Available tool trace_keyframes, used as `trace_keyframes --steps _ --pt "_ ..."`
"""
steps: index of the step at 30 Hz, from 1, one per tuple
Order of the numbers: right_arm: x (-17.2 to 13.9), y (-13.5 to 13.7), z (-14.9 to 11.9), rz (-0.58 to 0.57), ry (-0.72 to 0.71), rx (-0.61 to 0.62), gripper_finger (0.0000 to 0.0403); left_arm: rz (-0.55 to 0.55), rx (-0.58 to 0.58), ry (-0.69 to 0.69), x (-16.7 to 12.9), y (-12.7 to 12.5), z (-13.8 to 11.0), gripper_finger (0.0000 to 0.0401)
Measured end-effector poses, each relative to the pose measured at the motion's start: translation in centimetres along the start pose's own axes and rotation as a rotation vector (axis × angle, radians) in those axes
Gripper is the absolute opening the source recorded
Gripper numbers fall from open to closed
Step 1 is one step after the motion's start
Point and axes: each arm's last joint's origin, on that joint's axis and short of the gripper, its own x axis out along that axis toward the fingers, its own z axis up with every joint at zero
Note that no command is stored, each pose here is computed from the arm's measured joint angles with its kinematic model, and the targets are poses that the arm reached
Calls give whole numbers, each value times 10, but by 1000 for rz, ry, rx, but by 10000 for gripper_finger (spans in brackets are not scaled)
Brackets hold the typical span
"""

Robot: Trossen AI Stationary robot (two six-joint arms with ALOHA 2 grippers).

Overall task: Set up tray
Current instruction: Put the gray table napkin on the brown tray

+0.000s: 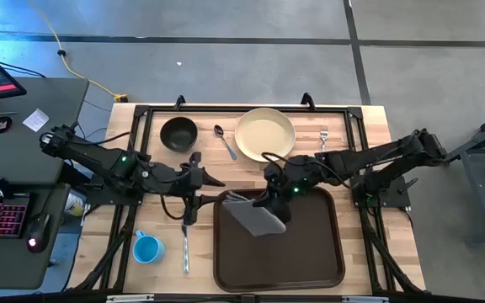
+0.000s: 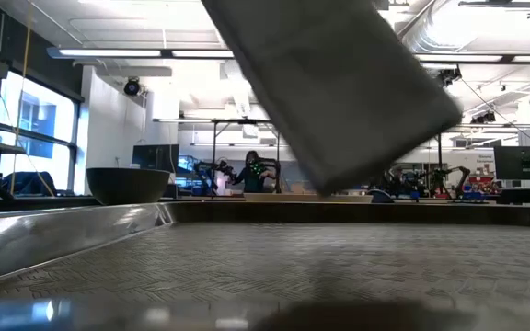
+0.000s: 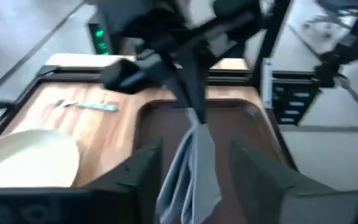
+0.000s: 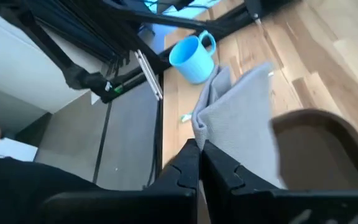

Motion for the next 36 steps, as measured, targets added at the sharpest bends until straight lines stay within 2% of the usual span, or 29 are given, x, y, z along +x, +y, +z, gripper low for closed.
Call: trace_keyframes --steps 3,6,10,14,18,22,26,30,36 --pt "1 6 14 -3 -3 4 0 -80 2 1 8 5 2 260" --pt "4 7 24 -4 -8 10 0 -141 -35 -11 10 10 5 274" --pt "6 12 34 18 -23 -18 0 -132 5 79 18 15 -4 272" --pt "9 16 38 41 -3 -32 0 -195 16 129 33 21 -9 272" --pt "7 18 39 47 36 -46 0 -178 47 100 39 22 -7 270" --pt "6 15 34 30 109 -30 0 -144 110 30 34 22 7 264" --pt "6 14 32 36 137 -24 0 -142 150 28 20 23 26 260" --pt "6 16 33 52 121 -29 0 -186 164 36 17 22 28 262" --pt "6 17 34 75 118 -31 0 -269 168 124 49 14 14 260"
